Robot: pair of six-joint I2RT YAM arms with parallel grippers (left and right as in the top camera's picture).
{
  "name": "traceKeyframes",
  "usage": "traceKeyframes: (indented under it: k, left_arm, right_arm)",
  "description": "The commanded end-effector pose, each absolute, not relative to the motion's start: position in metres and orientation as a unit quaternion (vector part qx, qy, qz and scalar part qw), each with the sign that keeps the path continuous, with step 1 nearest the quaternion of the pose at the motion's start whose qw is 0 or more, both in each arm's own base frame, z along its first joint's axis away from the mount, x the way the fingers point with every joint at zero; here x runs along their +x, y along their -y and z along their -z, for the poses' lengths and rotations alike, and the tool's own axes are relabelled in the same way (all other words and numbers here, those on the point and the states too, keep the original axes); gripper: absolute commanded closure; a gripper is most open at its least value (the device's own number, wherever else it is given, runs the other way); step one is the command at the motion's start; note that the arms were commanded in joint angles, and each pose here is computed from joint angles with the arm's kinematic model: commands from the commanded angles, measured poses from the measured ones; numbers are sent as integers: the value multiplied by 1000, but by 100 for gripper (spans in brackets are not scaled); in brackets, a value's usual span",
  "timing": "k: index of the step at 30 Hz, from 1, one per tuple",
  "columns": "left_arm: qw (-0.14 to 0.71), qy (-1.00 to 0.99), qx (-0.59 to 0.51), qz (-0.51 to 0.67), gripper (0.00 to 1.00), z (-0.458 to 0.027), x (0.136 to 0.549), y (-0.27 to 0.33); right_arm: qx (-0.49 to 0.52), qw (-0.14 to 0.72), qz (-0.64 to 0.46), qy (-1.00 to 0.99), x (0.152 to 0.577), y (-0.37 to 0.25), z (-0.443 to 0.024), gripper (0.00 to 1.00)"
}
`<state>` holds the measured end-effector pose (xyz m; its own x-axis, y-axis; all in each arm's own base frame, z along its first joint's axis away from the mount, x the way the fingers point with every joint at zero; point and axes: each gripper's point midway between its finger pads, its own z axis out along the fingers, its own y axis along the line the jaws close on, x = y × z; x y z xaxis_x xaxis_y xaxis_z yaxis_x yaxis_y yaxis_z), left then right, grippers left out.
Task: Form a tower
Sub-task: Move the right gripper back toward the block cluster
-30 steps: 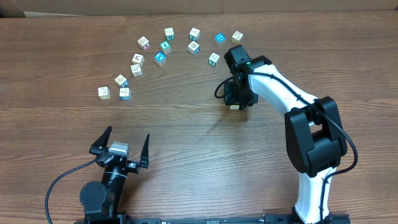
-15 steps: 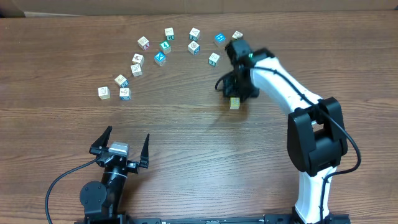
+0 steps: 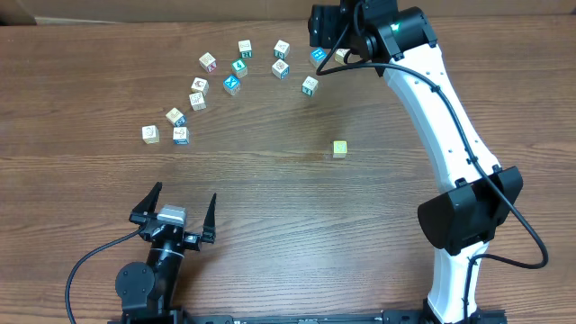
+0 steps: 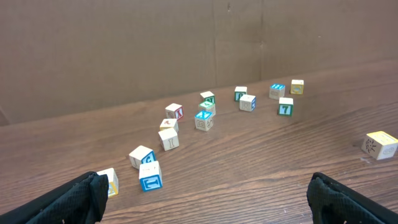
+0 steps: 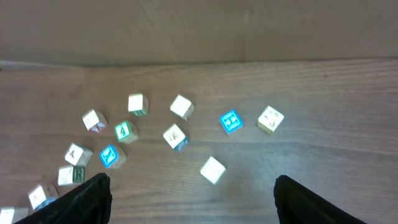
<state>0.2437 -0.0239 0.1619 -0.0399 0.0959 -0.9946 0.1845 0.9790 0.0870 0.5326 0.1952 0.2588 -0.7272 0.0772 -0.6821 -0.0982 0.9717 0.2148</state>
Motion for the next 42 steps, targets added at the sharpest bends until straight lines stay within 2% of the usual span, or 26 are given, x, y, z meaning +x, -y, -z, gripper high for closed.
traceKeyframes:
  k: [1,15,30,35,42]
  left_arm:
    - [689,-718,97,35,1,-163,243,24]
    - [689,-718,97,35,0,-163,243,24]
    - [689,-718,97,35,0,-163,243,24]
    - [689,-718,97,35,0,-163,243,24]
    - [689,-718,97,35,1,-163,243,24]
  right_arm:
    - [17,361,-121,-925,544,-197,-237,19]
    - [15,265,-83,-961,561,-203,-103,12]
    - [16,270,-84,-959,576,-208,-69,11]
    - [16,281,-88,-955,583,-211,-66,5]
    - [17,276,-83,-957,586,-211,-44,5]
